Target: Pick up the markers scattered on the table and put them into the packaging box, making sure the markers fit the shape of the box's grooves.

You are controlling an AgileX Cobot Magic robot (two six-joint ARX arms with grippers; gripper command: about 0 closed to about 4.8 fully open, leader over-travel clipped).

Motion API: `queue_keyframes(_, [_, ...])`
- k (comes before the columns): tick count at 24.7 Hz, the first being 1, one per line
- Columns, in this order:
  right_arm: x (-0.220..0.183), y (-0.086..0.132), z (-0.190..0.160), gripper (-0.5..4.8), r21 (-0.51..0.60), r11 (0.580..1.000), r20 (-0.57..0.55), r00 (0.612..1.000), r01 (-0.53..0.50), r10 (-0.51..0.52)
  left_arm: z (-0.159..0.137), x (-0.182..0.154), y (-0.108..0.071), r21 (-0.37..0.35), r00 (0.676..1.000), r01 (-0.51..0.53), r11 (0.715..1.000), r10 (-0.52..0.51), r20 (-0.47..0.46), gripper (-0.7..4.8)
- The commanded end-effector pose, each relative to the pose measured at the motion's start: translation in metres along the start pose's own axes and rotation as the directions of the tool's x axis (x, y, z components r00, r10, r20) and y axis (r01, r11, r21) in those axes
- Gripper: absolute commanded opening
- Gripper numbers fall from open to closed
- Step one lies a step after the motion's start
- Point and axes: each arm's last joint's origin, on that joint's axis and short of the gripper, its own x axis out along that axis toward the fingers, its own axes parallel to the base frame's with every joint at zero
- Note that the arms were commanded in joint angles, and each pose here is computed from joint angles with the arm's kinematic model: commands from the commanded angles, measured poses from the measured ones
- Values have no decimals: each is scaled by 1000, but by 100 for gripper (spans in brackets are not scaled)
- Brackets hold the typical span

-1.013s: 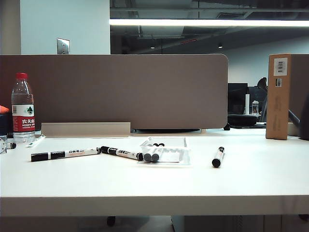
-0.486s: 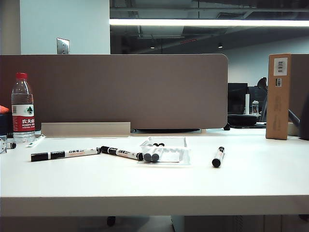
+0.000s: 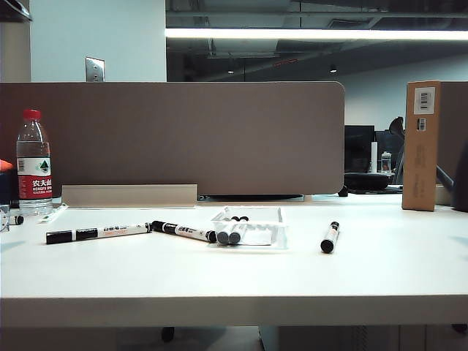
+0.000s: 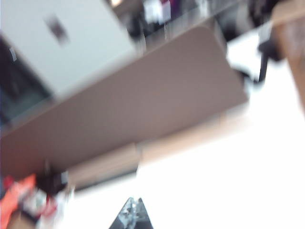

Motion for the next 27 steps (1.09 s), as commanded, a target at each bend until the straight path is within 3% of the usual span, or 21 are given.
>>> queue_keyframes(1, [60,-1,-10,-2,68,997,-316,949,26,-3,3,24,8,-11,999,1,1000,-1,-38,-6])
queue_keyframes(2, [69,-2,-12,-2,78,996,-366,931,33,-2,1,28,11,-20,999,-4,1000,3,-51,-6])
queue_keyframes(7, [128,-9,-49,0,79,988,-677,734,135,-46,-10,41,21,-93,993,-39,995,28,-116,-5])
queue_keyframes(8, [144,-13,-67,6,45,984,-757,649,171,-78,-12,42,23,-107,991,-40,993,25,-133,-5])
queue_keyframes(9, [154,-16,-84,67,33,977,-817,568,212,-96,-12,43,23,-109,990,-35,993,20,-138,-5])
queue_keyframes(12, [164,-22,-112,233,5,962,-896,429,273,-117,-13,42,23,-106,990,-39,994,23,-141,-5])
queue_keyframes(14, [168,-24,-125,256,-14,956,-921,369,295,-127,-13,42,23,-107,989,-39,993,23,-143,-5])
queue_keyframes(17, [171,-24,-137,256,-65,948,-925,337,310,-174,-14,42,23,-111,988,-36,993,19,-150,-5])
queue_keyframes(20, [173,-23,-139,251,-205,921,-873,364,331,-325,-15,42,24,-117,986,-44,992,24,-166,-5])
queue_keyframes(27, [181,-28,-146,252,-212,920,-861,383,329,-335,-20,41,24,-133,976,-23,991,-7,-218,-5])
